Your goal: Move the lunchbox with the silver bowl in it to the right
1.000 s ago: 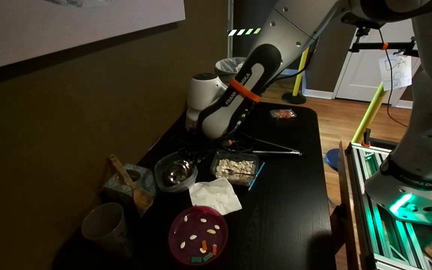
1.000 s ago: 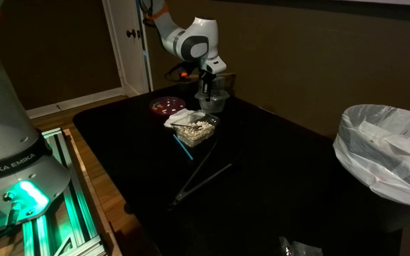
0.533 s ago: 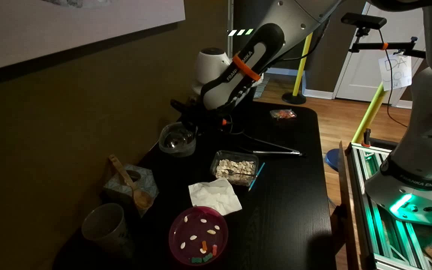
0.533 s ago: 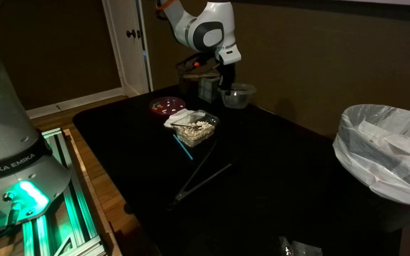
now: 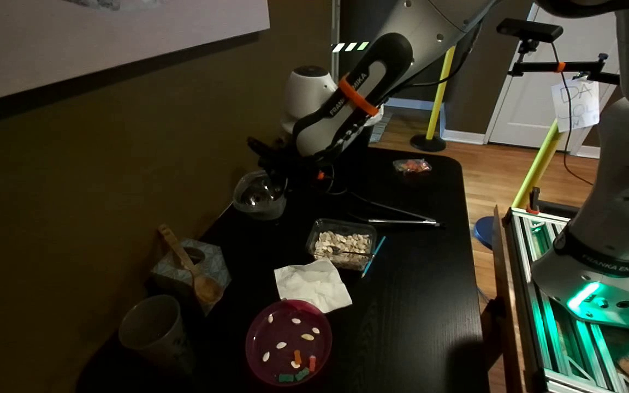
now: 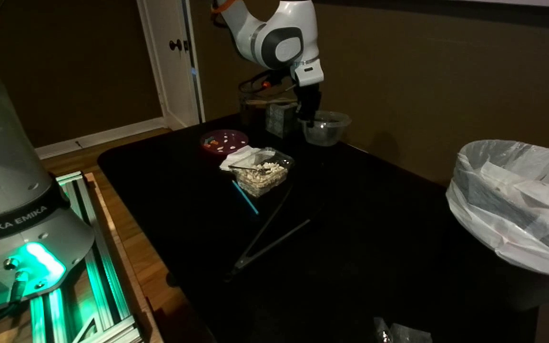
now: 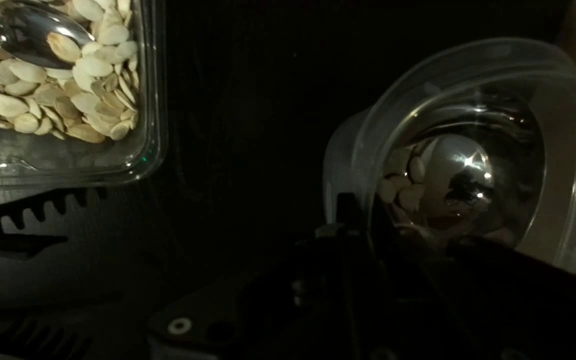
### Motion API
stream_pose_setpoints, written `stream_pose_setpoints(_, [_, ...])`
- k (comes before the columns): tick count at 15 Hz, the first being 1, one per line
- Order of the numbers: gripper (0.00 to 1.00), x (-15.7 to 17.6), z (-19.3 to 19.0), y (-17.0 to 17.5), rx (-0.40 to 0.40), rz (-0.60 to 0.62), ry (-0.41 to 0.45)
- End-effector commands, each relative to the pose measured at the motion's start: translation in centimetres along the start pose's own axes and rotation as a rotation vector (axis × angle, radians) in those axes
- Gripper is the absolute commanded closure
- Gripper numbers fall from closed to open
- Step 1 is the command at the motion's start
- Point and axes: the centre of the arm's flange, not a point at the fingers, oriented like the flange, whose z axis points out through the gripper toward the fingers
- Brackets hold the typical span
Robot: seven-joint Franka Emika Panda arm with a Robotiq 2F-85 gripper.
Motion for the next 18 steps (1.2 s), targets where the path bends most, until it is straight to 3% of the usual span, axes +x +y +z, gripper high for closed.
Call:
stream_pose_setpoints(1, [0.99, 5.9, 1.9, -2.1, 0.031, 0.174, 0.089])
stream_pose_setpoints(7, [0.99, 14.5, 1.1, -0.5, 0.029, 0.467, 0.213])
stream_pose_setpoints(11, [0.99, 16.3, 0.5, 1.8, 0.002, 0.677, 0.243])
stream_pose_setpoints(18, [0.99, 18.2, 2.4, 4.2, -0.1, 1.022, 0.205])
